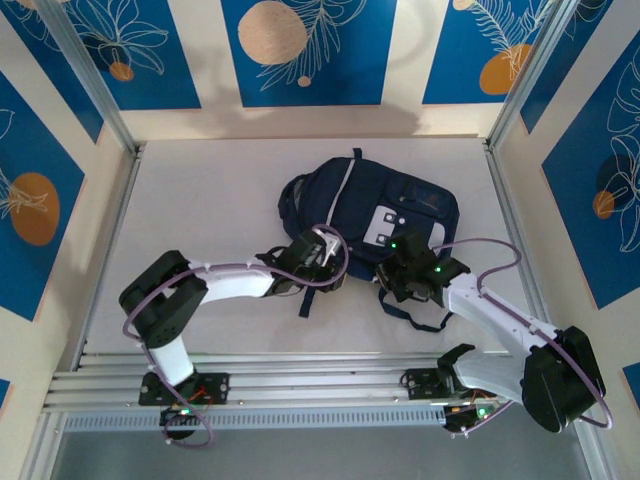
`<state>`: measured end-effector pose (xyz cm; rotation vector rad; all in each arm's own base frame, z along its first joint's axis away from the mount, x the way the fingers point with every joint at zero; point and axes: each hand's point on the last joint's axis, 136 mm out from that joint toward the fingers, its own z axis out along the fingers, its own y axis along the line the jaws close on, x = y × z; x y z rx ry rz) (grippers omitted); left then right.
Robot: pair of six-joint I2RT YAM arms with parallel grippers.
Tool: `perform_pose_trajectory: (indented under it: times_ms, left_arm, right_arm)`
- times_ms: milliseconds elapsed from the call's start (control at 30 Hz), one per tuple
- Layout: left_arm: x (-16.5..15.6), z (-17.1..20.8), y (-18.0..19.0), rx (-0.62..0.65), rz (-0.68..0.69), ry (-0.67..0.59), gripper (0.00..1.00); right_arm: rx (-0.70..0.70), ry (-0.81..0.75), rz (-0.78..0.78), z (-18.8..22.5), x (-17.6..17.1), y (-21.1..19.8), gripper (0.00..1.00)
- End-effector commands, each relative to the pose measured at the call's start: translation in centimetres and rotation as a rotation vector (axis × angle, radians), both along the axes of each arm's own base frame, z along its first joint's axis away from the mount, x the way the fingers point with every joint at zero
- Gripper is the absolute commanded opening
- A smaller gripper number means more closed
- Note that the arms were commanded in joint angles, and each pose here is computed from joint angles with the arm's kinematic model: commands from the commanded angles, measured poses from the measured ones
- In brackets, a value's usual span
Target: Pack the student bag
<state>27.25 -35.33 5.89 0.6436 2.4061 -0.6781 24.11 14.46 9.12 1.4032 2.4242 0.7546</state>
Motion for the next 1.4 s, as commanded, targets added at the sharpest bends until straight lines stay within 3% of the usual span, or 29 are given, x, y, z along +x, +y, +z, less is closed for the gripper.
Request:
perform_pose_trajectory:
  times_ms: [0,267,367,667,967,1367]
  left_arm:
    - [1.6,-0.2,0.5,0.035,0.067,-0.075,0.46]
    - [3.7,0.3,0.0,0.036,0.116,-0.149,0.47]
    - [4.2,0.3,-0.6,0.023,0.119,-0.156,0.43]
    - [4.4,2.6,-0.4,-0.011,0.106,-0.243,0.01]
    - [3.9,2.8,1.3,0.065,0.099,-0.256,0.0]
    - [3.0,1.5,3.6,0.152,0.073,-0.168,0.0]
  right_arm:
    - [0.096,-0.055,-0.019,3.0,1.2,1.1,0.0]
    - [0.15,-0.082,-0.015,4.9,1.9,2.0,0.0]
    - [0.158,-0.082,-0.013,5.0,2.0,2.3,0.0]
    - [0.135,-0.058,-0.009,3.4,2.0,2.0,0.0]
    - [0.07,-0.05,-0.001,2.7,1.7,1.0,0.0]
    - [-0.104,-0.046,0.014,1.8,0.4,-2.1,0.0]
